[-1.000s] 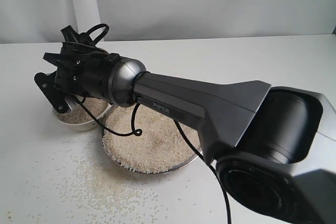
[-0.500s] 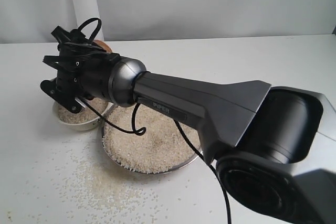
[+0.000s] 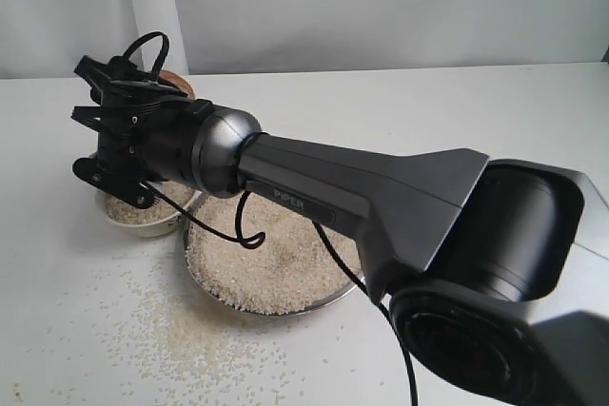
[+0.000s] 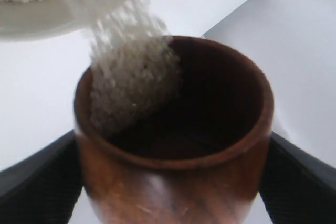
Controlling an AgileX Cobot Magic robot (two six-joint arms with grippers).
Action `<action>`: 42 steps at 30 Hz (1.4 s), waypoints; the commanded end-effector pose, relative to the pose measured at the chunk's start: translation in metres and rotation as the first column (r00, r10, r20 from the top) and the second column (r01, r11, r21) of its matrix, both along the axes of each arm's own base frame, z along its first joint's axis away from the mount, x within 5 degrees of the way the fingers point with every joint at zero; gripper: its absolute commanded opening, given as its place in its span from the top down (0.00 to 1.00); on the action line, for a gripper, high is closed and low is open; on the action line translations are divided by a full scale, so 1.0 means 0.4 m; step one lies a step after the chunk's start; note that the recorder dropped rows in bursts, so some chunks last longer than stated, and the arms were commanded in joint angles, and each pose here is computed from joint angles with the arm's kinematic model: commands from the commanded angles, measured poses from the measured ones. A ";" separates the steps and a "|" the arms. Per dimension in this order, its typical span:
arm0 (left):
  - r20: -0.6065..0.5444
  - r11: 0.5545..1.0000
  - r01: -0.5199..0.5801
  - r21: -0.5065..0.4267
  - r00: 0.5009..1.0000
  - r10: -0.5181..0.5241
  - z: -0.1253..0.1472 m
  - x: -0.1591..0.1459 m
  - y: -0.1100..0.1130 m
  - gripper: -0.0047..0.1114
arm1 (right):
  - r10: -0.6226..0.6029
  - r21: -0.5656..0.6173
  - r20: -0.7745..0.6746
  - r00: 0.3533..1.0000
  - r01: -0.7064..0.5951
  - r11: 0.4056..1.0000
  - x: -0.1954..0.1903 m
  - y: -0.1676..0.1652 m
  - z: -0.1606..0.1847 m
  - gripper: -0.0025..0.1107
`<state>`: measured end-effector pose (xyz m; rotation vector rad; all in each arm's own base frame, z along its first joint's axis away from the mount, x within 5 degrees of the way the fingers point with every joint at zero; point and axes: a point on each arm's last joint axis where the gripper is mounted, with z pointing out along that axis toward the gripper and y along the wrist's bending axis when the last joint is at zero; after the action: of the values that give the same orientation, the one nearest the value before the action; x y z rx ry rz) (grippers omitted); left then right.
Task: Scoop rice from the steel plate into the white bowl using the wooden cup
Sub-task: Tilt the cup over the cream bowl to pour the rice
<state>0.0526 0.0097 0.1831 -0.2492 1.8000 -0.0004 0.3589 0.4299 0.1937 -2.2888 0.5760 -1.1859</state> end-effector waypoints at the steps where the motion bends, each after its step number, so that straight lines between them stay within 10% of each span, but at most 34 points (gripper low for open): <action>1: 0.002 1.000 0.005 0.001 1.000 -0.005 0.000 0.001 -0.001 0.96 | 0.067 -0.065 0.047 0.997 -0.064 0.996 -0.010 0.011 0.020 0.98; 42: 0.002 1.000 0.005 0.001 1.000 -0.005 0.000 0.001 -0.001 0.96 | 0.196 -0.228 0.067 0.978 -0.177 0.958 -0.040 0.034 0.018 0.98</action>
<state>0.0526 0.0097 0.1831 -0.2492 1.8000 -0.0004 0.3438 0.4444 0.1948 -2.4139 0.1389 -1.3108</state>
